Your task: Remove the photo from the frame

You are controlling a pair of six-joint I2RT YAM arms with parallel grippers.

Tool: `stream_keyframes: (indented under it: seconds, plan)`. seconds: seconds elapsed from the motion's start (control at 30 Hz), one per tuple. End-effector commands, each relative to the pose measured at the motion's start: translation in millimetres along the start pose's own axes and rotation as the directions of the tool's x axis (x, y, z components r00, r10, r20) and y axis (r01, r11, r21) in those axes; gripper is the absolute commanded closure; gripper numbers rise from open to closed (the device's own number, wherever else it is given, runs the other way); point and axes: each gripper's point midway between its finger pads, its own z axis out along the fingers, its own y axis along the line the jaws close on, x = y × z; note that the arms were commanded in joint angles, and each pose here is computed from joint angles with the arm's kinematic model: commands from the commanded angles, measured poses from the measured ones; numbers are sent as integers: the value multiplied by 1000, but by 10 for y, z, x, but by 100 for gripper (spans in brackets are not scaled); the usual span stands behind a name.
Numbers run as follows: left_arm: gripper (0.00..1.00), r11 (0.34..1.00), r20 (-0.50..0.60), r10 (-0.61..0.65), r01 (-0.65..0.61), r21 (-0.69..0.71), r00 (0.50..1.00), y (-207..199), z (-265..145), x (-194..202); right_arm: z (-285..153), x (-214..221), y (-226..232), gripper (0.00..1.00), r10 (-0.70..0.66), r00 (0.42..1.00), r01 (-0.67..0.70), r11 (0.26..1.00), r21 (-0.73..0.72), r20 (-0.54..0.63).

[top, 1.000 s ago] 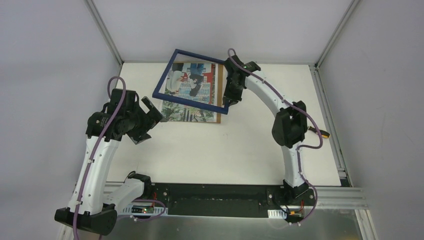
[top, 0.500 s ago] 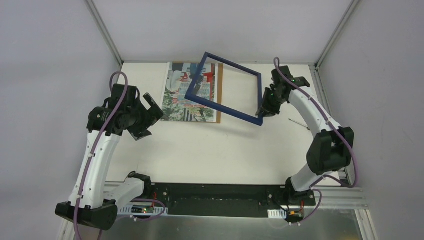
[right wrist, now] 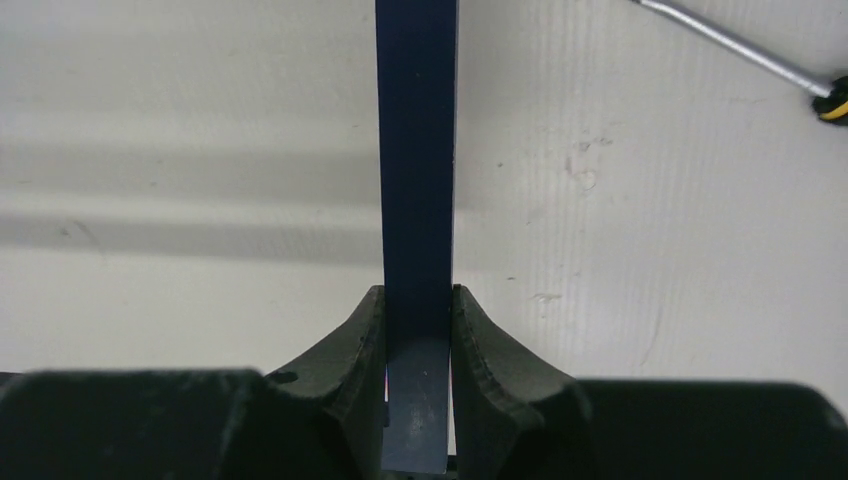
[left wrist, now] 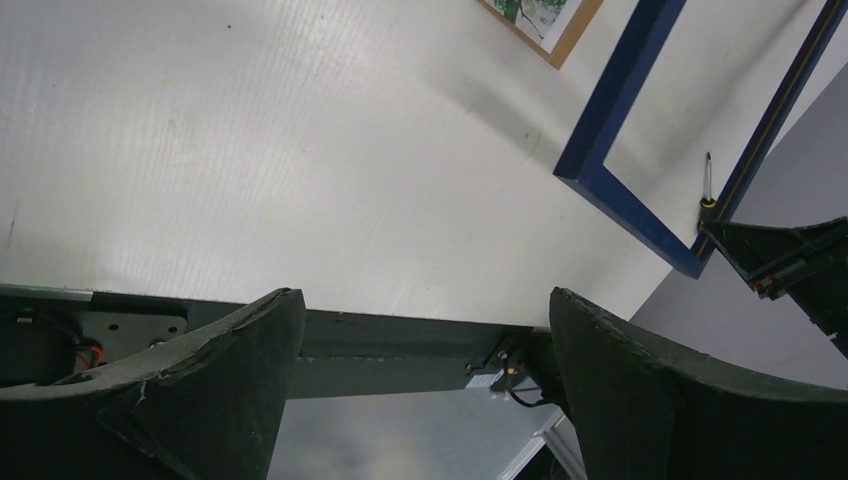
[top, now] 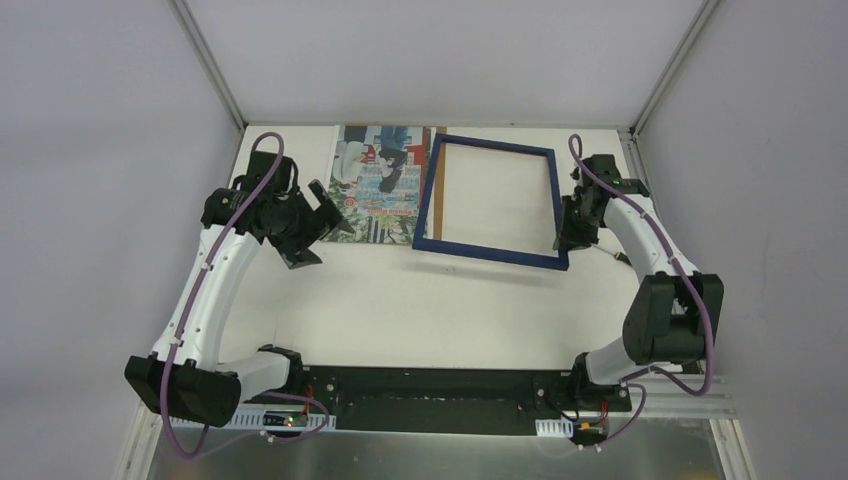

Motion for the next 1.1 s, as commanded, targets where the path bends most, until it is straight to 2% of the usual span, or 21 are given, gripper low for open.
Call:
stream_keyframes:
  seconds: [0.0,0.07,0.23,0.4,0.47,0.53,0.8,0.93,1.0,1.07]
  plan:
    - [5,999,-50,13,-10,44,999,-89,66,42,205,-194,-240,100,-99,995,99,995,28,2]
    - [5,999,-68,22,-18,50,997,-101,83,61,309,-210,-458,100,-90,995,93,992,85,-37]
    - [5,998,-116,30,-25,49,993,-79,155,130,517,-281,-740,100,-88,985,103,990,98,-152]
    - [5,999,-134,14,-9,37,991,-9,242,188,611,-363,-1028,100,-56,976,95,978,187,-208]
    - [5,999,-137,10,-6,35,991,13,263,204,661,-337,-1086,96,-58,973,107,972,211,-223]
    - [5,1000,-139,9,-5,31,990,33,277,216,701,-291,-1136,89,-52,970,109,966,233,-239]
    - [5,1000,-139,2,0,17,990,73,370,210,546,-447,-1289,56,-15,986,77,926,370,-168]
    - [5,1000,-144,1,1,19,990,50,447,182,305,-507,-1334,32,55,995,-9,891,454,-88]
    - [5,1000,-143,2,1,25,990,24,486,155,147,-587,-1263,3,89,996,-72,873,482,-13]
    - [5,999,-139,6,-1,33,990,-8,529,119,-33,-701,-1168,1,92,993,-118,844,523,76]
